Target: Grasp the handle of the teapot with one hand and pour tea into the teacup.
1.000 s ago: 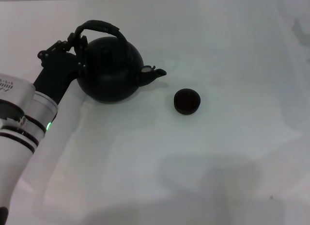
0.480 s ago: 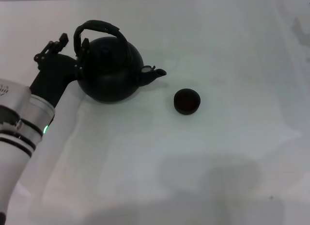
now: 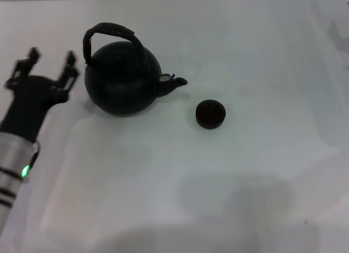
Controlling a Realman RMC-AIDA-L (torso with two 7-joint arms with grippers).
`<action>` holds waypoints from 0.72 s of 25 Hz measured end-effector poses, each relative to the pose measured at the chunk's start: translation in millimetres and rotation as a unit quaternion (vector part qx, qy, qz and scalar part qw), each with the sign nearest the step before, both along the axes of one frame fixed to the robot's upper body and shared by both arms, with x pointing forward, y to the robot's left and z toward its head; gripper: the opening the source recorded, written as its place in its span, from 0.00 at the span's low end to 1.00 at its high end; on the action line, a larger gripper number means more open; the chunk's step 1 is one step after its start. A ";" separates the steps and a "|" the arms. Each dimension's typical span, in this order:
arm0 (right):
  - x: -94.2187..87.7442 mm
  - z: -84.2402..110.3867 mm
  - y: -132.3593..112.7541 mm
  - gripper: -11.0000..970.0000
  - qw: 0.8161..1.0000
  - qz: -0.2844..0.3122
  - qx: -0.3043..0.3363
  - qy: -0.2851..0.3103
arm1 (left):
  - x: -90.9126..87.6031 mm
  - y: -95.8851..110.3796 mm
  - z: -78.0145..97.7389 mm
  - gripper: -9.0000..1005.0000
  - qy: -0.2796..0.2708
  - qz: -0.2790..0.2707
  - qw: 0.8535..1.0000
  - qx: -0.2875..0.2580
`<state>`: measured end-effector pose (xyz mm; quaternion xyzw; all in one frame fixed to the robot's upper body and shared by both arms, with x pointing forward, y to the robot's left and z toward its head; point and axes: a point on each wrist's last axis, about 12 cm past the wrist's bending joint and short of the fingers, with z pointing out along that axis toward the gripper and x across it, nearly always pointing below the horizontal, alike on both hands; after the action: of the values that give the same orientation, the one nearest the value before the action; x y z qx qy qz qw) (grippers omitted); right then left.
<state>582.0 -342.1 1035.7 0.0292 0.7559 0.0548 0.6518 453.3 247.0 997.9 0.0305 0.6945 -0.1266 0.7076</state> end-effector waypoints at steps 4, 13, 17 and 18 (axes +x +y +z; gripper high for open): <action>-0.2 -0.2 1.2 0.87 1.000 0.004 -0.002 0.000 | -15.6 23.1 -3.0 0.75 0.002 0.064 0.997 -0.047; -4.1 -3.7 1.6 0.87 1.000 0.004 0.001 0.004 | -18.2 62.9 -4.5 0.76 -0.001 0.124 0.990 -0.063; -4.9 -4.3 1.7 0.87 1.000 0.004 0.001 0.005 | -10.9 64.2 -2.9 0.76 -0.002 0.126 0.990 -0.061; -5.0 -4.4 2.0 0.87 1.000 0.004 0.002 0.004 | -9.4 64.3 -2.6 0.76 -0.003 0.127 0.990 -0.062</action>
<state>576.9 -340.1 1031.3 0.0273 0.7588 0.0586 0.6481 443.8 311.3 995.3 -0.1016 0.6817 -0.0783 0.7203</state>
